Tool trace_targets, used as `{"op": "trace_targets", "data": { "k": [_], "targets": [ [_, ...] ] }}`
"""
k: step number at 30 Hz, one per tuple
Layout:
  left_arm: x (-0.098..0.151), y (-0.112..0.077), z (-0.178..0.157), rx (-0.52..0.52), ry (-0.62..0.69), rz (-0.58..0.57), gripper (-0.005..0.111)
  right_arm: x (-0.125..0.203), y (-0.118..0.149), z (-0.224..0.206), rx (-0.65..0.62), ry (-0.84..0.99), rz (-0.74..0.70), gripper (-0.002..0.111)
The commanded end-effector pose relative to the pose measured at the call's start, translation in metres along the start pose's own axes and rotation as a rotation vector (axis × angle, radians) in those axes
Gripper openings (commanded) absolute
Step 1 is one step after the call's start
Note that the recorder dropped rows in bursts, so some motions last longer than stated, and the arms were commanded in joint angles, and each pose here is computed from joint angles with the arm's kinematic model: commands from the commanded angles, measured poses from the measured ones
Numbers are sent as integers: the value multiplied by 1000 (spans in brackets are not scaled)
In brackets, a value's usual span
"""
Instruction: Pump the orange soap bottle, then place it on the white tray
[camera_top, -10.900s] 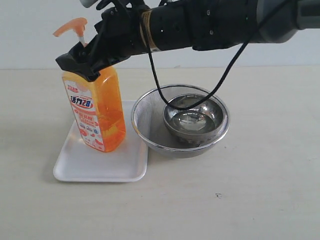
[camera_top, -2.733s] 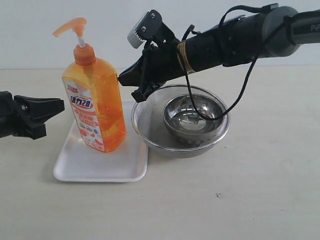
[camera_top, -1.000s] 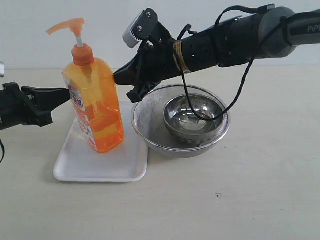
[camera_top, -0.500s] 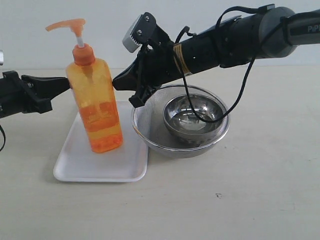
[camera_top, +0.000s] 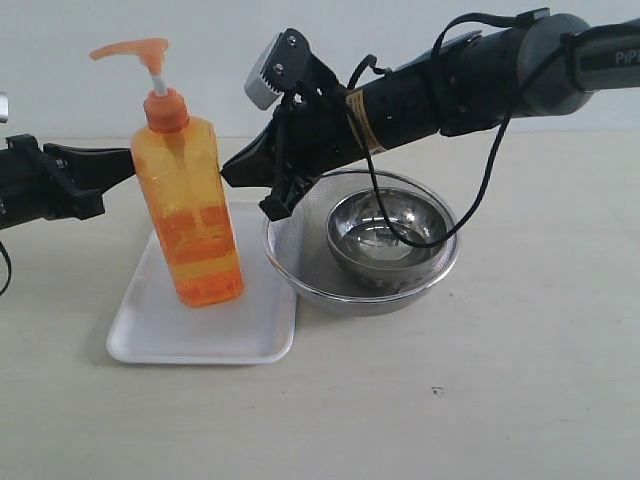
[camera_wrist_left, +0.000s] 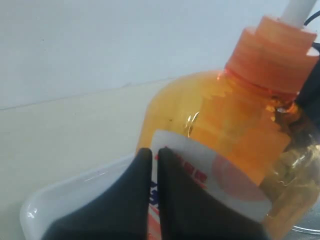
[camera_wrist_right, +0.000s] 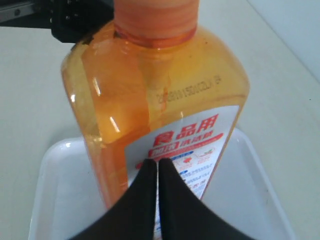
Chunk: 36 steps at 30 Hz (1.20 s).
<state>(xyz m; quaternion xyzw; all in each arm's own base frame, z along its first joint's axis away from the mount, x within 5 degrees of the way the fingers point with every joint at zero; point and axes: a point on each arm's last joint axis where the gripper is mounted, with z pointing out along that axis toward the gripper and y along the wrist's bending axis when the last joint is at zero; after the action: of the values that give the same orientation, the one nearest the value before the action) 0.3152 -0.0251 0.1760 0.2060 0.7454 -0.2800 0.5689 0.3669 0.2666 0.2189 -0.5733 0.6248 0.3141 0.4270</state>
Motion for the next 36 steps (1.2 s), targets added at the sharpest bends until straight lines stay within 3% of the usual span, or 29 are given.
{"op": "trace_targets", "data": {
  "k": [1, 36],
  "targets": [
    [-2, -2, 2, 17, -4, 1, 5, -4, 2, -1, -12, -14, 1, 0],
    [-8, 8, 15, 57, 7, -18, 5, -5, 4, -1, -38, -24, -1, 0]
  ]
}}
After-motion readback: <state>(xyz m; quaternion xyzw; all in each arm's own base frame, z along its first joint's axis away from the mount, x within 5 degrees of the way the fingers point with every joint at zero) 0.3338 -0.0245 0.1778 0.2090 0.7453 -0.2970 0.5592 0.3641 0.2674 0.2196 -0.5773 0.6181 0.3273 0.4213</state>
